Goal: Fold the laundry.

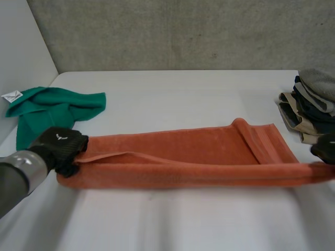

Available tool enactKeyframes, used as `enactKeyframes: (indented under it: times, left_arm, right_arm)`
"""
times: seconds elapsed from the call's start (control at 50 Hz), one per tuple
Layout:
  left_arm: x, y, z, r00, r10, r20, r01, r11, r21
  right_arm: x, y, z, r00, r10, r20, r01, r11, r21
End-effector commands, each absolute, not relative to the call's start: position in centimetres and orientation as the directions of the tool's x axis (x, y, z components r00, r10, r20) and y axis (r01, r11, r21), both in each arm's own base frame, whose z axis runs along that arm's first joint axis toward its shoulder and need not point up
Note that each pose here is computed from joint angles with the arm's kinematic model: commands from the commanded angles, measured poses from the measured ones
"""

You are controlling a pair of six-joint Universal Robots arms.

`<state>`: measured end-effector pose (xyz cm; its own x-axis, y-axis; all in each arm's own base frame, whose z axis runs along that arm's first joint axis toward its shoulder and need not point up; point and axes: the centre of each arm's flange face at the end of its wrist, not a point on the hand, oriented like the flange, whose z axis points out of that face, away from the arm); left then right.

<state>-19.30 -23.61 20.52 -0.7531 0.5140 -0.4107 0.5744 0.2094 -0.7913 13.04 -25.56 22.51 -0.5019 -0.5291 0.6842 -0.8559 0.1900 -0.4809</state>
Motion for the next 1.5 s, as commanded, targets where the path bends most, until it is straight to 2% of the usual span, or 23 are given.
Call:
enactKeyframes:
  times: [0.02, 0.06, 0.08, 0.12, 0.14, 0.16, 0.2, 0.22, 0.24, 0.28, 0.32, 0.38, 0.42, 0.52, 0.6, 0.62, 0.68, 0.76, 0.86, 0.94, 1.02, 1.2, 1.5]
  left_arm:
    - [-22.0, -28.7, 17.6, -0.747, 0.505, -0.431, 0.56, 0.13, -0.818]
    - [-22.9, -30.5, 17.7, -0.753, 0.494, -0.435, 0.547, 0.1, -0.831]
    - [-23.2, -31.2, 18.1, -0.757, 0.484, -0.439, 0.538, 0.082, -0.839]
    - [-23.6, -32.6, 19.1, -0.771, 0.457, -0.444, 0.518, 0.042, -0.854]
    - [-24.1, -34.1, 20.9, -0.791, 0.419, -0.445, 0.484, -0.016, -0.875]
    - [-24.4, -34.7, 22.1, -0.806, 0.394, -0.442, 0.46, -0.054, -0.886]
    - [-24.6, -36.1, 24.6, -0.843, 0.334, -0.422, 0.401, -0.133, -0.907]
    - [-24.7, -37.3, 27.1, -0.88, 0.274, -0.388, 0.336, -0.219, -0.916]
    - [-24.7, -37.8, 28.2, -0.897, 0.249, -0.367, 0.3, -0.268, -0.916]
    - [-24.6, -38.7, 30.2, -0.924, 0.206, -0.321, 0.232, -0.365, -0.902]
    - [-24.4, -39.0, 33.6, -0.953, 0.154, -0.259, 0.144, -0.524, -0.84]
    - [-23.8, -38.4, 37.3, -0.972, 0.112, -0.208, 0.081, -0.668, -0.74]
    - [-23.7, -38.3, 37.0, -0.972, 0.11, -0.207, 0.082, -0.668, -0.74]
    - [-22.8, -38.7, 33.4, -0.968, 0.122, -0.218, 0.112, -0.569, -0.815]
    - [-22.7, -38.4, 29.3, -0.959, 0.163, -0.232, 0.135, -0.457, -0.879]
    - [-22.7, -38.3, 28.4, -0.957, 0.173, -0.234, 0.139, -0.435, -0.89]
    - [-22.9, -37.8, 24.7, -0.942, 0.227, -0.246, 0.158, -0.347, -0.924]
    - [-23.0, -36.8, 19.7, -0.92, 0.296, -0.257, 0.198, -0.216, -0.956]
    - [-22.7, -35.2, 14.9, -0.905, 0.348, -0.243, 0.243, -0.045, -0.969]
    - [-21.4, -33.8, 12.8, -0.895, 0.367, -0.253, 0.309, 0.103, -0.945]
    - [-20.7, -32.6, 12.1, -0.872, 0.395, -0.289, 0.381, 0.177, -0.908]
    - [-20.8, -30.7, 13.0, -0.84, 0.426, -0.335, 0.439, 0.171, -0.882]
    - [-22.8, -29.5, 13.0, -0.809, 0.478, -0.342, 0.44, 0.107, -0.892]
  right_arm:
    - [16.5, -30.7, 18.2, -0.478, -0.474, 0.739, -0.874, 0.178, -0.452]
    - [16.9, -32.0, 18.9, -0.478, -0.408, 0.778, -0.877, 0.167, -0.451]
    - [17.7, -33.4, 20.0, -0.48, -0.333, 0.812, -0.876, 0.131, -0.464]
    - [18.7, -34.7, 21.3, -0.488, -0.26, 0.833, -0.87, 0.068, -0.488]
    - [19.4, -35.4, 21.9, -0.494, -0.225, 0.84, -0.865, 0.03, -0.501]
    - [20.5, -36.6, 23.8, -0.511, -0.138, 0.848, -0.851, -0.058, -0.522]
    - [21.2, -37.8, 26.3, -0.538, -0.026, 0.843, -0.832, -0.144, -0.536]
    - [21.4, -38.4, 27.6, -0.555, 0.029, 0.832, -0.821, -0.184, -0.541]
    - [21.7, -39.1, 30.1, -0.59, 0.139, 0.795, -0.796, -0.269, -0.543]
    - [22.1, -39.4, 32.7, -0.63, 0.236, 0.74, -0.764, -0.357, -0.537]
    - [22.2, -39.3, 35.8, -0.677, 0.335, 0.656, -0.725, -0.461, -0.512]
    - [22.4, -38.9, 37.3, -0.696, 0.37, 0.616, -0.704, -0.523, -0.481]
    - [22.4, -38.8, 37.0, -0.697, 0.356, 0.623, -0.701, -0.519, -0.489]
    - [22.8, -38.5, 33.8, -0.679, 0.251, 0.69, -0.71, -0.462, -0.532]
    - [22.5, -38.0, 30.2, -0.66, 0.12, 0.741, -0.717, -0.395, -0.574]
    - [22.5, -37.6, 28.7, -0.662, 0.052, 0.748, -0.708, -0.373, -0.6]
    - [22.7, -36.6, 25.1, -0.664, -0.102, 0.741, -0.684, -0.318, -0.657]
    - [22.5, -35.2, 20.7, -0.672, -0.258, 0.694, -0.658, -0.224, -0.719]
    - [22.2, -33.8, 16.1, -0.664, -0.364, 0.653, -0.664, -0.114, -0.739]
    - [21.9, -32.9, 14.6, -0.651, -0.401, 0.644, -0.675, -0.083, -0.734]
    - [21.8, -32.6, 14.6, -0.653, -0.399, 0.644, -0.678, -0.073, -0.732]
    - [21.9, -32.2, 14.3, -0.653, -0.411, 0.636, -0.676, -0.061, -0.734]
    - [21.6, -31.7, 13.8, -0.649, -0.419, 0.635, -0.687, -0.036, -0.725]
